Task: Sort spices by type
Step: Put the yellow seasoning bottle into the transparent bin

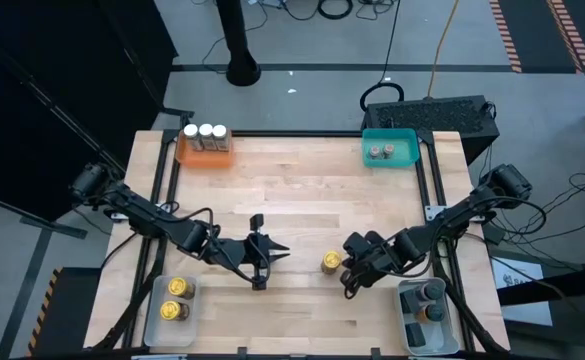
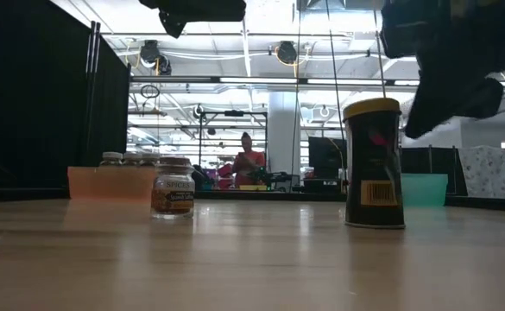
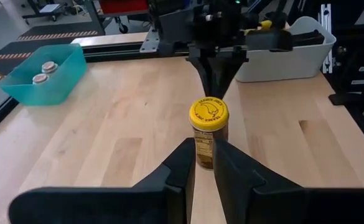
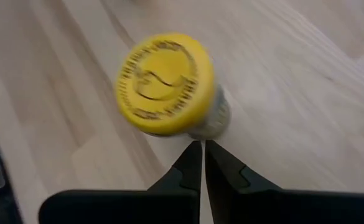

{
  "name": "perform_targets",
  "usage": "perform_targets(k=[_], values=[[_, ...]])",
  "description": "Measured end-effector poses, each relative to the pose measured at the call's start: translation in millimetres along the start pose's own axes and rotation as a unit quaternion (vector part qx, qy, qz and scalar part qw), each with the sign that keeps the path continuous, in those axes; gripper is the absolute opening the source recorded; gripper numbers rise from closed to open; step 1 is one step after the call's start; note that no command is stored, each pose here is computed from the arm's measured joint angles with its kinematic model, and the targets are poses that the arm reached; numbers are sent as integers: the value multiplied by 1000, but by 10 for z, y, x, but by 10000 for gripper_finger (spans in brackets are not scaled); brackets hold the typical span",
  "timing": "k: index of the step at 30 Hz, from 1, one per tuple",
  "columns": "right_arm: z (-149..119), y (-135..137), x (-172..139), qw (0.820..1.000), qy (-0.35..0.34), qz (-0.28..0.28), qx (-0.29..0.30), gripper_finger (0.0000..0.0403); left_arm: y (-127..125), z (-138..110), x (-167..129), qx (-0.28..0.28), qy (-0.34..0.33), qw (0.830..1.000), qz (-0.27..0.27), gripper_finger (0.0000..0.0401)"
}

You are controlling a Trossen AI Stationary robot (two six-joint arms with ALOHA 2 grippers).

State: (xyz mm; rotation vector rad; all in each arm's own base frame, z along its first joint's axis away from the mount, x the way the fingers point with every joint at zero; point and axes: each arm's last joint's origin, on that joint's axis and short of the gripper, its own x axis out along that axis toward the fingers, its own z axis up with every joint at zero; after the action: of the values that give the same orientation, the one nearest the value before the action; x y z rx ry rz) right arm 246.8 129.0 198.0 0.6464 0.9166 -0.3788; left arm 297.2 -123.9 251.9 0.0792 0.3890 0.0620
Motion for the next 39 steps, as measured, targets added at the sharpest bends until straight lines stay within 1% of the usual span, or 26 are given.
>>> perform_targets(k=[3,8,11,14,18,22,26,31,36,39], values=[[-40,-38,-10,1000,12,-22,5,1,-23,-13,37,12,-3,1000,-10,63],[-92,-101,-125,998,28,-55,11,1,-118,3,174,31,-52,996,-66,63],[-72,-86,-249,998,30,-54,2,1,-142,-30,294,43,-69,993,-87,69],[-23,-53,-365,999,19,-40,-25,1,-135,-28,427,56,-72,993,-81,95],[59,-36,-493,996,-30,-32,-74,1,-111,-21,614,60,-83,992,-73,153],[130,-72,-621,992,-65,-27,-102,1,-44,6,787,52,-80,992,-86,210],[196,-115,-757,987,-107,-26,-118,1,-5,-18,976,50,-72,989,-117,248],[249,-158,-876,982,-144,-26,-117,0,65,-37,1192,24,-61,991,-120,270],[263,-164,-897,980,-159,-30,-116,0,133,-73,1306,19,-54,991,-121,272],[263,-162,-890,980,-161,-32,-115,0,202,-87,1335,0,-48,992,-115,273]])
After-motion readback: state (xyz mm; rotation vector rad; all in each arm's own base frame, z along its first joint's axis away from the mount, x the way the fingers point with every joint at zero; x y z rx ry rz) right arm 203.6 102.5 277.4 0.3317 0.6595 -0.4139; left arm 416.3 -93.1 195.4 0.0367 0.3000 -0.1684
